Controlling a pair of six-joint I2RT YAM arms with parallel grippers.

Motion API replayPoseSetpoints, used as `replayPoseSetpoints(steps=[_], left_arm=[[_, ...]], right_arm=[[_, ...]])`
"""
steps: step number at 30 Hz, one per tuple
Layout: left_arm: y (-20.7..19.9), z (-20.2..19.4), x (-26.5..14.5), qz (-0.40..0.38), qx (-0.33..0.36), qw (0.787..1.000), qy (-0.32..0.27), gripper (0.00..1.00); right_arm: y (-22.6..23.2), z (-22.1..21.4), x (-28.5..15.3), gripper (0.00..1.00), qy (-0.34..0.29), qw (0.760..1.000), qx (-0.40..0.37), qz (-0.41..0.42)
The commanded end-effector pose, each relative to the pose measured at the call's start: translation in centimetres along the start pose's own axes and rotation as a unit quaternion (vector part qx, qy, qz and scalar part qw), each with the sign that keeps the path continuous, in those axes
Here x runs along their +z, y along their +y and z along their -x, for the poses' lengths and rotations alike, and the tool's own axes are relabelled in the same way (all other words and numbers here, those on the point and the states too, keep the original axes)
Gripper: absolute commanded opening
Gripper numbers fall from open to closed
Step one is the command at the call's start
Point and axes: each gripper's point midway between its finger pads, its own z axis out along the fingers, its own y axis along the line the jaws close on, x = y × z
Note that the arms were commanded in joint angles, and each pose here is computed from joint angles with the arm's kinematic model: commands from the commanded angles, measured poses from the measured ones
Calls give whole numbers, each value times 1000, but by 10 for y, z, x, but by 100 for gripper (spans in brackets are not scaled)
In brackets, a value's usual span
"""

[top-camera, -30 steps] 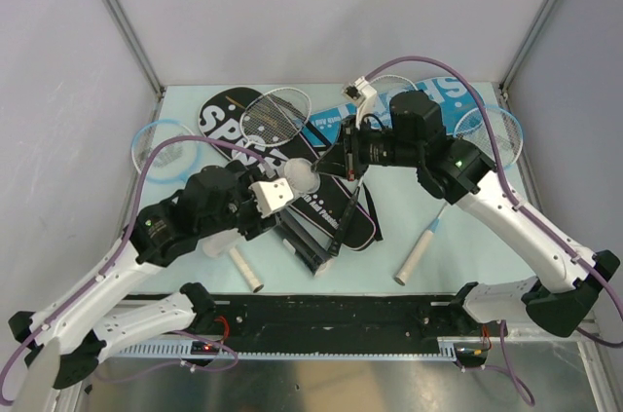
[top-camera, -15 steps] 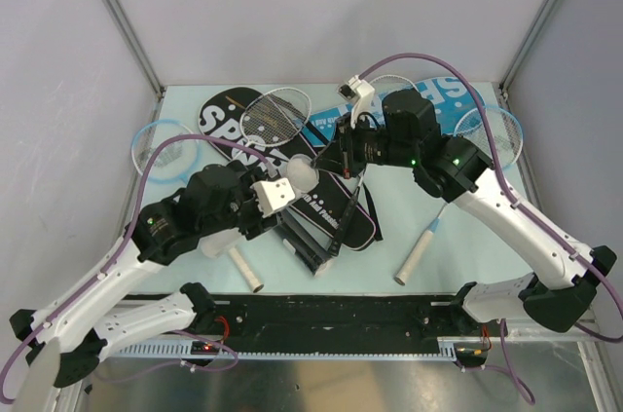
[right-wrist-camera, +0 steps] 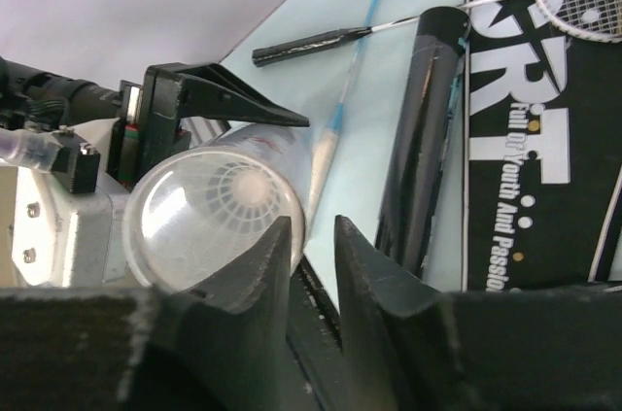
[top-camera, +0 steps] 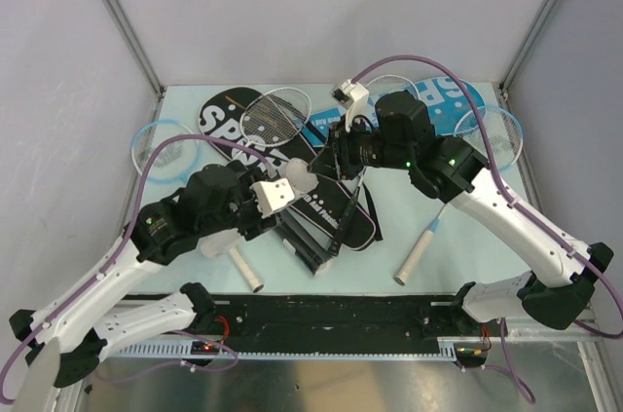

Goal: Pack up the badminton gear
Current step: Close the lid on the shuttle tube.

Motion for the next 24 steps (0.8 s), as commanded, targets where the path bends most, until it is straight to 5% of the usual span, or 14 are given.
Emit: replayPoseSetpoints(steps=[1, 7, 24], left_arm=[[13, 37, -12, 16, 12, 998, -63, 39], [13, 38, -12, 15, 13, 998, -63, 39], [13, 46, -16, 12, 8, 997, -77, 38]], right_arm=[[7, 12, -4, 34, -14, 1000, -9, 2], [10, 15, 0, 46, -28, 1000, -5, 8], [14, -10, 22, 40, -53, 997, -14, -49]])
